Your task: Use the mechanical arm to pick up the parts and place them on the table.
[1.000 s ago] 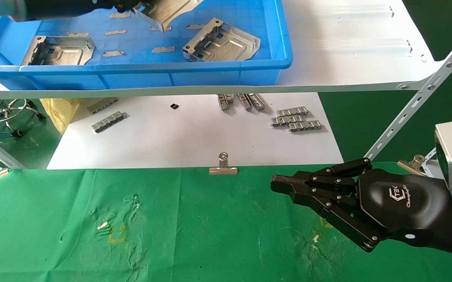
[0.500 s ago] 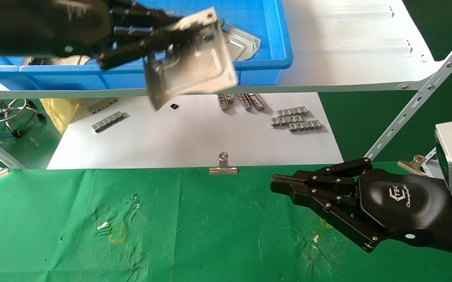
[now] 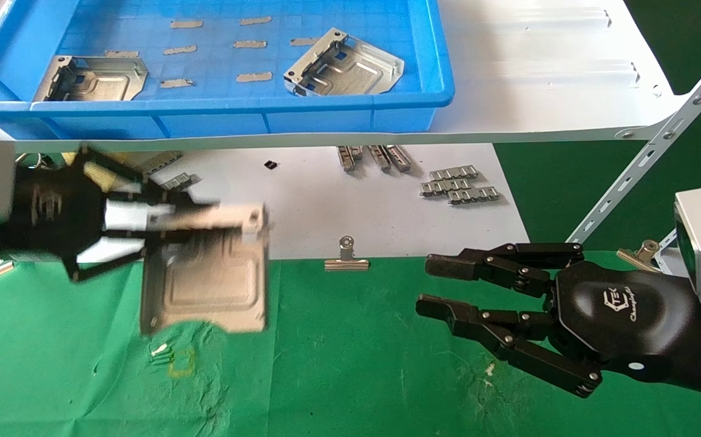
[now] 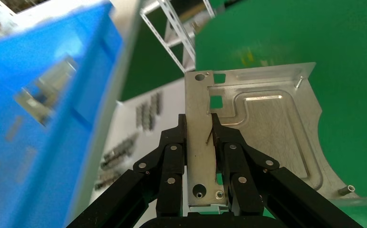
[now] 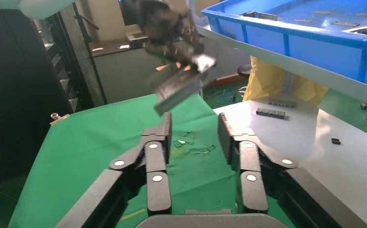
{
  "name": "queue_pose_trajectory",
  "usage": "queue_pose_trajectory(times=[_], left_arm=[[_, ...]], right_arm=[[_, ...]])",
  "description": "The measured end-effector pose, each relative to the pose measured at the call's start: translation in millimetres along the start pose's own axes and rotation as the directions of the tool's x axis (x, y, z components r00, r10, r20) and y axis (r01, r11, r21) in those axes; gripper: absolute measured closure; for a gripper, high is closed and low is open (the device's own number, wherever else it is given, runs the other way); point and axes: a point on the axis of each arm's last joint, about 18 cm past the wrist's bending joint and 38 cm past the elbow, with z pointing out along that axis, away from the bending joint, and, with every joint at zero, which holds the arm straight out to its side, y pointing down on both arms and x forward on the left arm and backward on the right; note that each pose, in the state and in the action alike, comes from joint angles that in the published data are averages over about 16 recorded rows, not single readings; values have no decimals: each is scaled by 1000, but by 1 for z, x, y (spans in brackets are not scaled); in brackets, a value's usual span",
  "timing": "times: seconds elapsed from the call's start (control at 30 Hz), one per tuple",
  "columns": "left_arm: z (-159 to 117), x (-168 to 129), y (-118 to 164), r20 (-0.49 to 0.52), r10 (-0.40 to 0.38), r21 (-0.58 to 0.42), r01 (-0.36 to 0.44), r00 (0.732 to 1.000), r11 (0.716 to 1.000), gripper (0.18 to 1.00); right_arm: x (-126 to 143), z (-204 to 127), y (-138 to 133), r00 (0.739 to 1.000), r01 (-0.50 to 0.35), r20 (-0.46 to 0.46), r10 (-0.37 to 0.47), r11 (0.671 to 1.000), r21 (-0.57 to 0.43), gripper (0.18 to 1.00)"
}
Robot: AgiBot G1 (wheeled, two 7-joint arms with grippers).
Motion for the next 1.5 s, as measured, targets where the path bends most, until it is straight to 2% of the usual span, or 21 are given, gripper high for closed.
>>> queue_pose_trajectory(times=[0.33,0.53,0.77,1.0,1.13,1.3,1.5], left_arm=[[5,43,83,-47,3,-146,-10,999,989,913],[11,59,120,-71,7,-225,-23,997,974,913],[19,70,142,-113,28,-285,-59,993,957,909],[23,72,147,-124,28,-290,-63,992,955,883],[22,69,143,-95,-12,-274,-14,995,962,853],[17,65,140,-11,-114,-238,108,993,965,794],[13,63,138,92,-264,-171,277,960,946,690]], right_arm=[[0,0,0,1000,0,0,0,1000,0,611],[0,0,0,1000,0,0,0,1000,0,466],[0,0,0,1000,0,0,0,1000,0,332],[0,0,0,1000,0,0,0,1000,0,241],[0,0,0,1000,0,0,0,1000,0,206],[0,0,0,1000,0,0,0,1000,0,187],[0,0,0,1000,0,0,0,1000,0,179]])
